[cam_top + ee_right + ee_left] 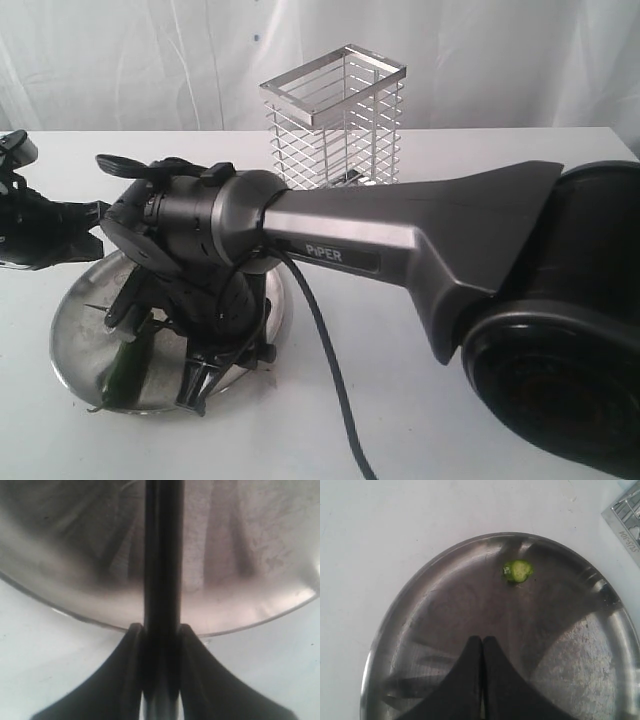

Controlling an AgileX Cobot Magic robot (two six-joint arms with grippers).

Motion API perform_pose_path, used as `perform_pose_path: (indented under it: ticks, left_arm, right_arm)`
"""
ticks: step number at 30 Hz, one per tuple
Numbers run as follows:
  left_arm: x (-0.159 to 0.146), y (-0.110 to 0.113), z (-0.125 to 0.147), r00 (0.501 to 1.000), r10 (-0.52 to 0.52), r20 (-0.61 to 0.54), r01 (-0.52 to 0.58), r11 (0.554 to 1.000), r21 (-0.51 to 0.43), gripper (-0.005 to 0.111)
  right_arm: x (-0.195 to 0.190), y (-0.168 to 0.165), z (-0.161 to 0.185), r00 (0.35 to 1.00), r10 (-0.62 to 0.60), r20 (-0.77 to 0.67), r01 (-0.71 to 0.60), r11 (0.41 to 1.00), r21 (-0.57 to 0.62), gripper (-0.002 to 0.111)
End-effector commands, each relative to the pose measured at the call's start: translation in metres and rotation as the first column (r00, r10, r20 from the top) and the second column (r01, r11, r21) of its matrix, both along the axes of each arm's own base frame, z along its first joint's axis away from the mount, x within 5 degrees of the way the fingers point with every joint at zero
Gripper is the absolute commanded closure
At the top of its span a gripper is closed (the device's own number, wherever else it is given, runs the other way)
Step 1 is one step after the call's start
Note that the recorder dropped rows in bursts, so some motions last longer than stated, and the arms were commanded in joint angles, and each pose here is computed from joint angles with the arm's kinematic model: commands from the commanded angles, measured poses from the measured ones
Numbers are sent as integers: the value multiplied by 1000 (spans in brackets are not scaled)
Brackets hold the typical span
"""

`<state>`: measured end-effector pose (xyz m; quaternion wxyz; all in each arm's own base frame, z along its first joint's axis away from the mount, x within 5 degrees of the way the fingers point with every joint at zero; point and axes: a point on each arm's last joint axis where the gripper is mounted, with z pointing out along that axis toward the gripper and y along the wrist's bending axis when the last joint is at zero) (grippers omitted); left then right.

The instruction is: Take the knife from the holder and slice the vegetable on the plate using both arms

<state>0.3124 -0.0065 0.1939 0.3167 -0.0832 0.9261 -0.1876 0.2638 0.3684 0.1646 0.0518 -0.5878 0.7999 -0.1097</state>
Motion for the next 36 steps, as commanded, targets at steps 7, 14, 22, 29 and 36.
perform_pose_path:
  ticks: [7,14,22,29,36]
  left_arm:
    - [-7,-10,1,993,-117,-18,116,992,-40,107]
    - [-17,-23,2,954,-295,-41,289,950,-113,80]
    - [-30,-31,1,889,-448,-91,428,886,-175,52]
    - [-37,-28,-11,901,-415,-128,395,906,-155,52]
    - [-37,-28,-12,906,-403,-128,382,910,-160,52]
  right_arm:
    - [15,-11,2,998,32,62,-28,998,-63,108]
    - [26,-20,0,998,6,66,-1,997,-71,108]
    - [29,-22,0,998,-1,66,6,997,-71,108]
    - [29,-22,1,998,-5,69,10,998,-68,108]
    - [28,-23,13,996,-33,87,36,999,-40,108]
